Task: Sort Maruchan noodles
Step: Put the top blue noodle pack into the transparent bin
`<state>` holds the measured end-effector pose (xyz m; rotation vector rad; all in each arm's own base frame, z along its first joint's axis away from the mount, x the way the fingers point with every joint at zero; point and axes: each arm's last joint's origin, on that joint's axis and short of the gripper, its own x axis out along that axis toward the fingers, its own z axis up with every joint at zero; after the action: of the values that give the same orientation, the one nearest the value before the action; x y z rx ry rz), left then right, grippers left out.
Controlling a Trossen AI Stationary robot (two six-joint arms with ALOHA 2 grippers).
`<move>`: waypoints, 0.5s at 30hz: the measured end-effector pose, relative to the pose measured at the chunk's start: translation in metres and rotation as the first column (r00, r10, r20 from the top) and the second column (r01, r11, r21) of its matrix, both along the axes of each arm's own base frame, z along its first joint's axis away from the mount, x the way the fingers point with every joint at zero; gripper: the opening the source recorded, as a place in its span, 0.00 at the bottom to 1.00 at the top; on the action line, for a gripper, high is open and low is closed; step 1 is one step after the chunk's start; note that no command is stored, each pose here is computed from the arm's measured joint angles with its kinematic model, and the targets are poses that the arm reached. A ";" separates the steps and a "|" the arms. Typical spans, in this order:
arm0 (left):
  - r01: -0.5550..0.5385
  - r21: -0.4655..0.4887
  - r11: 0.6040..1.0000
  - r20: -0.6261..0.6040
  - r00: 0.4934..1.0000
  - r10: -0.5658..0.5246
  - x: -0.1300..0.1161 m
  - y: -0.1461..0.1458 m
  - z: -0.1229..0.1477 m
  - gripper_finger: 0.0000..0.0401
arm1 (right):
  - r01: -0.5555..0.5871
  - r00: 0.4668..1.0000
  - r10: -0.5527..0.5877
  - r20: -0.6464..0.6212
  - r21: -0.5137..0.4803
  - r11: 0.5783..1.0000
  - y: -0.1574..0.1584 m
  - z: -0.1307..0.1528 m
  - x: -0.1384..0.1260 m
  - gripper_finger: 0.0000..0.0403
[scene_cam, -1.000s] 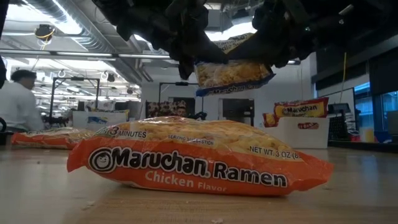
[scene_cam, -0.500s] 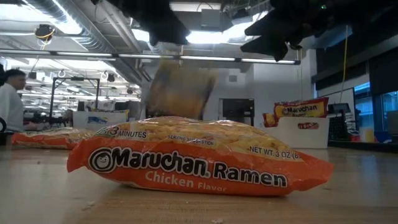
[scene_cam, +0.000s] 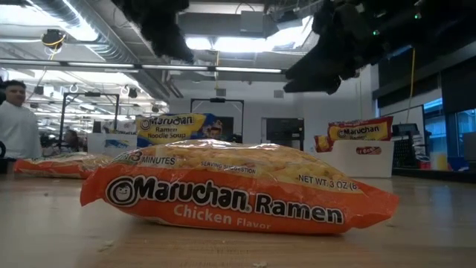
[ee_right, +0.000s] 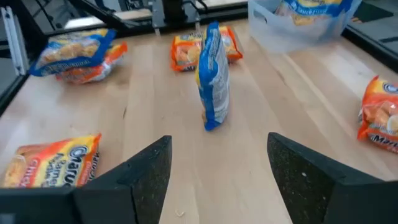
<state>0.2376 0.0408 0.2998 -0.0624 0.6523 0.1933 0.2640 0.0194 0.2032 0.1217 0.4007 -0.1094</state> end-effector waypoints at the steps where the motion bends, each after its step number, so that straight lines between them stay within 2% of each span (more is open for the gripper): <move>1: 0.019 -0.004 1.000 -0.043 0.999 -0.019 0.000 -0.001 -0.005 0.35 | 0.000 1.000 0.000 -0.008 0.000 1.000 0.000 -0.002 0.001 0.62; 7: 0.042 -0.001 0.999 -0.104 0.994 -0.041 0.018 0.000 -0.023 0.46 | 0.001 1.000 -0.001 -0.022 0.002 1.000 0.000 -0.009 0.004 0.62; 13: 0.086 -0.069 0.994 -0.221 0.970 -0.099 0.028 0.002 -0.047 0.63 | 0.010 1.000 -0.010 -0.015 0.023 1.000 0.001 -0.012 0.008 0.62; 15: 0.089 -0.070 0.994 -0.220 0.970 -0.102 0.030 0.002 -0.048 0.66 | 0.015 0.999 -0.014 -0.033 0.029 0.999 0.001 -0.014 0.007 0.62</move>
<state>0.2677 0.0425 0.2517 -0.0667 0.8842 0.0885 0.2713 0.0201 0.1891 0.1517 0.4346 -0.1196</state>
